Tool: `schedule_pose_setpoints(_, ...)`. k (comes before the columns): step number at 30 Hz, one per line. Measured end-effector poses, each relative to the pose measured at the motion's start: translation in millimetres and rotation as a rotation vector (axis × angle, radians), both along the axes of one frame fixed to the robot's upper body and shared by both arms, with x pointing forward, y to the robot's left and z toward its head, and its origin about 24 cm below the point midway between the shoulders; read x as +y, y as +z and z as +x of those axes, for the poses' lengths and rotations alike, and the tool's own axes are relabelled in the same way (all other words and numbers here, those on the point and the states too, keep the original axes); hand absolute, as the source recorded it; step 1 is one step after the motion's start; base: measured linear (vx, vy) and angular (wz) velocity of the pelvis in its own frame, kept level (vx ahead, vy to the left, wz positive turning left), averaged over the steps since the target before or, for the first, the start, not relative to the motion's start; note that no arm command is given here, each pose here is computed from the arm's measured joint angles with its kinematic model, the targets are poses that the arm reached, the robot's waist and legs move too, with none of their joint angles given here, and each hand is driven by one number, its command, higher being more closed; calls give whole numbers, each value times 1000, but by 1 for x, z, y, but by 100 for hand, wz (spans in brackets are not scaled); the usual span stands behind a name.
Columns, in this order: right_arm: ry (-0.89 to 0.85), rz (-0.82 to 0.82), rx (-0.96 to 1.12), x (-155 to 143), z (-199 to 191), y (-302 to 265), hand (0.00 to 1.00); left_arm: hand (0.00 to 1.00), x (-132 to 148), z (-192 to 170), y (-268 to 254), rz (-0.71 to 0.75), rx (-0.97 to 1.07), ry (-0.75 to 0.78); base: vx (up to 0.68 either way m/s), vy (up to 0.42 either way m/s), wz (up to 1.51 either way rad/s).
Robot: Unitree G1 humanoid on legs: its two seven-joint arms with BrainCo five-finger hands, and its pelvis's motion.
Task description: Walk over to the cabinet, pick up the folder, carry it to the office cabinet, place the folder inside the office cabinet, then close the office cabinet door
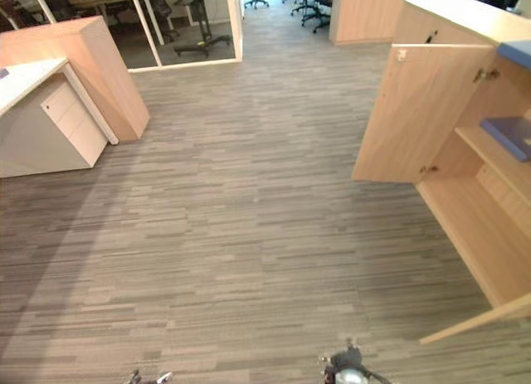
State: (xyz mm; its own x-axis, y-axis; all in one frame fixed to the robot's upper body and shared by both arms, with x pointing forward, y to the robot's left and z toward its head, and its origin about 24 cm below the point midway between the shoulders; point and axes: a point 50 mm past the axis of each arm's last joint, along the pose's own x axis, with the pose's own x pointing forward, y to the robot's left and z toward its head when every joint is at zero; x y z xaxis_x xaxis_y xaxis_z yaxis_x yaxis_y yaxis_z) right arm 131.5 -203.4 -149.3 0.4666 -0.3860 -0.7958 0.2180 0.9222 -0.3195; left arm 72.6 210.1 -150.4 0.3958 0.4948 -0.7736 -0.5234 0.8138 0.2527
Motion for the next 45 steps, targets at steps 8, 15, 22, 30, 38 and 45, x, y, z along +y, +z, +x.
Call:
schedule_pose_setpoints(8, -122, 64, -53, 7, -1, 1, 0, 0, 5, 13, 1, 8, -7, -23, 176, -193, 20)
schedule_pose_setpoints(15, -233, 88, -32, 5, -20, -4, 0, 0, 5, 12, 0, -5, -7, -4, 330, -269, 18)
schedule_pose_setpoints(22, -225, 82, -29, 5, -28, -4, 0, 0, 12, 0, 2, -17, -30, 156, 322, -66, -61)
schedule_pose_setpoints(30, -186, 99, 26, 12, -27, -10, 0, 0, 13, -16, 0, -1, 23, 162, 365, 188, -95)
schedule_pose_setpoints(38, -177, 143, 27, 29, -24, -11, 0, 0, 20, -26, -4, -6, 63, 203, 397, 369, -79)
schedule_pose_setpoints(45, -163, 133, 6, 21, -19, -9, 0, 0, 18, -16, -4, 25, 86, 0, 207, 268, -64)
